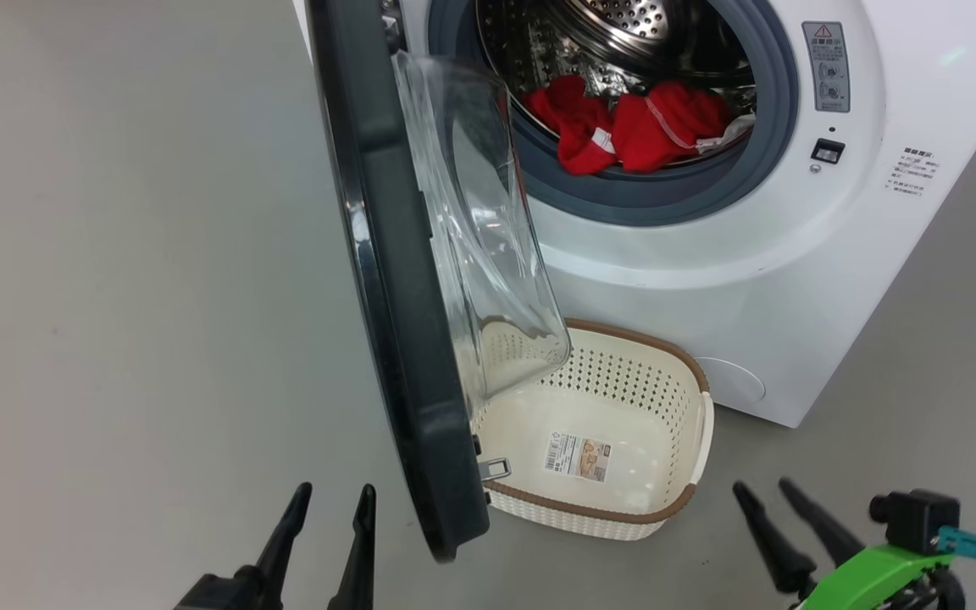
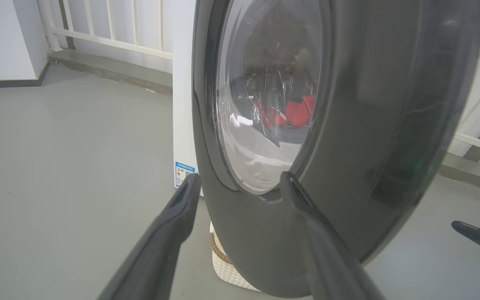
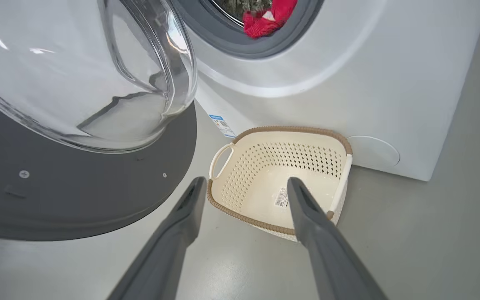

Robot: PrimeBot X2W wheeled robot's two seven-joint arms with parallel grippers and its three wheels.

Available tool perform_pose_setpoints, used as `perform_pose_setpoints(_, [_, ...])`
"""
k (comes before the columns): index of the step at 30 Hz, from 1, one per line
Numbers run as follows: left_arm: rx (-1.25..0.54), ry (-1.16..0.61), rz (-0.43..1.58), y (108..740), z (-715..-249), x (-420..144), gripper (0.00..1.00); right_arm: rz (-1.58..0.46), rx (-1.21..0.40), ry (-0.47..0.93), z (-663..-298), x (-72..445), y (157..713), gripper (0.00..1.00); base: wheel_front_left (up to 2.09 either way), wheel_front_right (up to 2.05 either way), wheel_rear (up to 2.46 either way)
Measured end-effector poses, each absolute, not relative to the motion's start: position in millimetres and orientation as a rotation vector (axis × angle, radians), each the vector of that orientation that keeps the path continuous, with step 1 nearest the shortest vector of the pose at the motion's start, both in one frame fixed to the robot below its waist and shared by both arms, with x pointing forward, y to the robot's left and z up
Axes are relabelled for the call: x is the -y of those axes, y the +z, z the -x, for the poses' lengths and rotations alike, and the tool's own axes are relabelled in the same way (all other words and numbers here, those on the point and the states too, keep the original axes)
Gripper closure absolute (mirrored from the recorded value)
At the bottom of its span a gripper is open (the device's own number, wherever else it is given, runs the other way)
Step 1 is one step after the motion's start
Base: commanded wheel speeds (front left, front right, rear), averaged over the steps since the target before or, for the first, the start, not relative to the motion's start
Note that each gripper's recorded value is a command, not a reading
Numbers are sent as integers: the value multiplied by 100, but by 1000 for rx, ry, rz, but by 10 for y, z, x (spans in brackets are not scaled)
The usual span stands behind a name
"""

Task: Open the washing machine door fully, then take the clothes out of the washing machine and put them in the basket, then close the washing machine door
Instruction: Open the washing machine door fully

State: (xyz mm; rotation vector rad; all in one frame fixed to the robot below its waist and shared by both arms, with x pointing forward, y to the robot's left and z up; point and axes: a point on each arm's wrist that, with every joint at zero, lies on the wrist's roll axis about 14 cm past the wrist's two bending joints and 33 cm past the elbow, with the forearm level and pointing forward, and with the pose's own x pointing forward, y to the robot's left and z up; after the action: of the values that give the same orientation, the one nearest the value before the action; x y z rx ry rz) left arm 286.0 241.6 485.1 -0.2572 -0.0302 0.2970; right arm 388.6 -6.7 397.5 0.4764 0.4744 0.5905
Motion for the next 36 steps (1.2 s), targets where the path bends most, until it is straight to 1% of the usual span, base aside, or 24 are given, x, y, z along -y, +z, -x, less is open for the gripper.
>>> perform_pose_setpoints(4, [26, 297, 257, 4841, -2865, -2415, 0, -433, -381, 586, -4015, 95, 4131, 0, 0, 0, 0])
perform_pose_setpoints(14, [24, 302, 255, 4838, -2863, -2426, 0, -324, -252, 547, -4023, 242, 4292, 0, 0, 0, 0])
perform_pose_setpoints(22, [17, 305, 253, 4821, -2870, -2431, 0, -308, -172, 508, -4060, 323, 4455, 0, 0, 0, 0])
perform_pose_setpoints(24, [18, 305, 253, 4824, -2871, -2432, 0, -299, -161, 509, -4064, 322, 4479, 0, 0, 0, 0])
perform_pose_setpoints(28, [19, 304, 252, 4827, -2876, -2431, 0, -299, -195, 493, -3971, 366, 4371, 0, 0, 0, 0])
perform_pose_setpoints(36, [20, 303, 253, 4831, -2880, -2427, 0, -297, -195, 480, -3972, 393, 4364, 0, 0, 0, 0])
